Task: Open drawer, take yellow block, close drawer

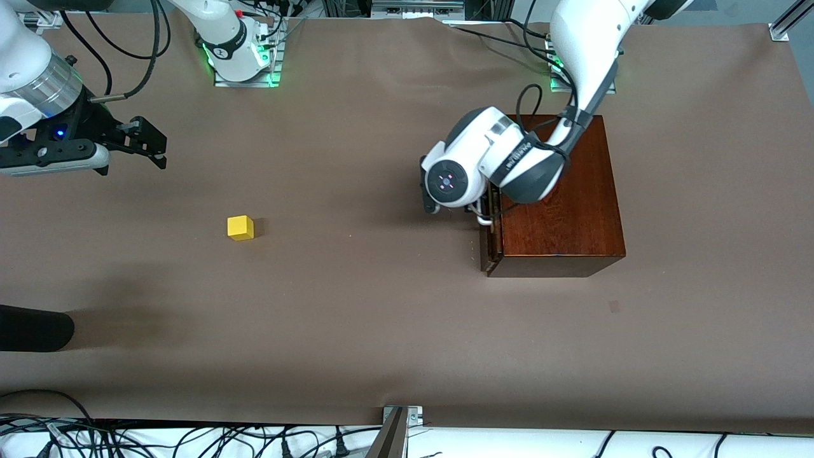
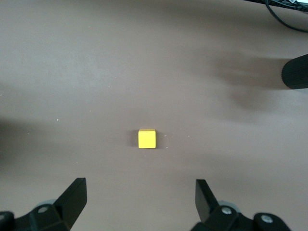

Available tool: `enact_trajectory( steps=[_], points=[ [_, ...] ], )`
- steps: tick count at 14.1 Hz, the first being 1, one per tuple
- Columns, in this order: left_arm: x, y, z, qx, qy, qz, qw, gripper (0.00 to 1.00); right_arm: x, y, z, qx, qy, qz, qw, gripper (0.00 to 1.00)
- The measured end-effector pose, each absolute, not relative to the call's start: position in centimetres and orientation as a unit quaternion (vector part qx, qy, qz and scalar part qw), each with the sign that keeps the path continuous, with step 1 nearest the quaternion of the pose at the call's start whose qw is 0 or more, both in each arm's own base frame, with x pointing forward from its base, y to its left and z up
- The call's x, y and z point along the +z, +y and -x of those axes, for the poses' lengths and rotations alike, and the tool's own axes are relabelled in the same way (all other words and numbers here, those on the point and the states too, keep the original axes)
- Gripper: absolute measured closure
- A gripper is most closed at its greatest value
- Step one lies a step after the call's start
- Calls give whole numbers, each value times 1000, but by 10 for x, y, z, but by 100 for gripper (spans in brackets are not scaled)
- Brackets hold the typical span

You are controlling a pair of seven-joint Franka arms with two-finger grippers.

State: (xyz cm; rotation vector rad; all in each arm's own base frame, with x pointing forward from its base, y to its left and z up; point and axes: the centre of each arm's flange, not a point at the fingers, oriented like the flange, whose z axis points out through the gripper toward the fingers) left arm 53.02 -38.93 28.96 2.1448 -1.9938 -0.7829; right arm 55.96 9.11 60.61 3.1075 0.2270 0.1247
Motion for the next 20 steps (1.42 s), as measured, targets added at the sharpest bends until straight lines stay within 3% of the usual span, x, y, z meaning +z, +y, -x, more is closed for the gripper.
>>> enact_trajectory(
  steps=[5,11,17,20],
  points=[
    [304,-392,-531,-246,-654,-714,50,0,598,99,-554,9,76,-997,-5,0],
    [461,-374,-544,-135,-547,-826,4,0,596,100,-552,-5,74,-997,-22,0],
    [545,-171,-640,-18,-370,-929,-11,0,576,100,-562,-23,74,-997,-22,0],
    [570,-59,-626,15,-223,-975,-8,0,578,99,-562,-20,74,-997,-22,0]
  ],
)
